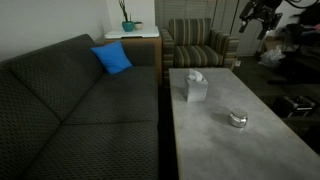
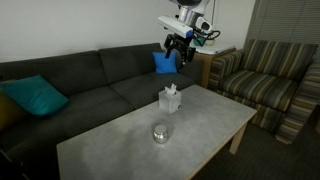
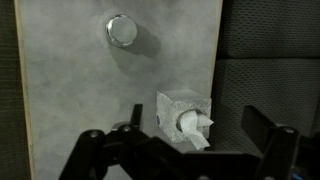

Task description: Remove the lid from the silver object.

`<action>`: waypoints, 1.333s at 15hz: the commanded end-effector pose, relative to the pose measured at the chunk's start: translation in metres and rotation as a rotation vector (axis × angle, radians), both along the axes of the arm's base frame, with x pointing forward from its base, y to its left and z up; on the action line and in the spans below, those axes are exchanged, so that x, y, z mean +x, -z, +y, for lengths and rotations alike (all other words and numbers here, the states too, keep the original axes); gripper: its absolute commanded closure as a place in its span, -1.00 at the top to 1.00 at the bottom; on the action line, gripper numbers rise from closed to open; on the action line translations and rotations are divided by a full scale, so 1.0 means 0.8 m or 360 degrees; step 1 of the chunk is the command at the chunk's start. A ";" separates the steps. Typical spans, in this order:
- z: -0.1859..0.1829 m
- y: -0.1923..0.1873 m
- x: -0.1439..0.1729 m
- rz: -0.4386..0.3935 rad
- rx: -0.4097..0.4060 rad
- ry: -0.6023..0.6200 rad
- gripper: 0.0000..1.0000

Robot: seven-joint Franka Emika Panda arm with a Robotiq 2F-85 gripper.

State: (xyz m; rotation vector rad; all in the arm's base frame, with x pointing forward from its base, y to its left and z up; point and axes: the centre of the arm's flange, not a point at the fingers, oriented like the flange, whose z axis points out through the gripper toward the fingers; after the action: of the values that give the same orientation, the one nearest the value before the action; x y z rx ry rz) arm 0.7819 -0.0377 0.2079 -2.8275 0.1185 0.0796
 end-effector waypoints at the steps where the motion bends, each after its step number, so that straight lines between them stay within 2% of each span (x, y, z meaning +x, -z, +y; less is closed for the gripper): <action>1: 0.015 0.032 0.006 -0.0102 -0.0194 -0.0067 1.00; 3: 0.031 0.057 0.002 -0.0138 -0.0273 -0.0081 1.00; 5: 0.050 0.079 -0.008 -0.0158 -0.0285 -0.0135 1.00; 10: 0.068 0.141 -0.021 -0.0043 -0.0187 -0.0177 1.00; 12: 0.057 0.175 -0.018 0.0045 -0.0153 -0.0192 1.00; 13: 0.047 0.191 -0.017 0.0109 -0.0095 -0.0198 1.00; 14: 0.069 0.168 -0.027 0.0041 -0.0177 -0.0172 1.00; 16: 0.063 0.182 -0.031 0.0058 -0.0171 -0.0166 1.00; 20: 0.075 0.180 -0.025 0.0050 -0.0196 -0.0168 1.00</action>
State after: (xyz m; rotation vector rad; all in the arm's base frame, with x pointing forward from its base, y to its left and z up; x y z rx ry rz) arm 0.7599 0.0193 0.0700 -2.9405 -0.0285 0.1378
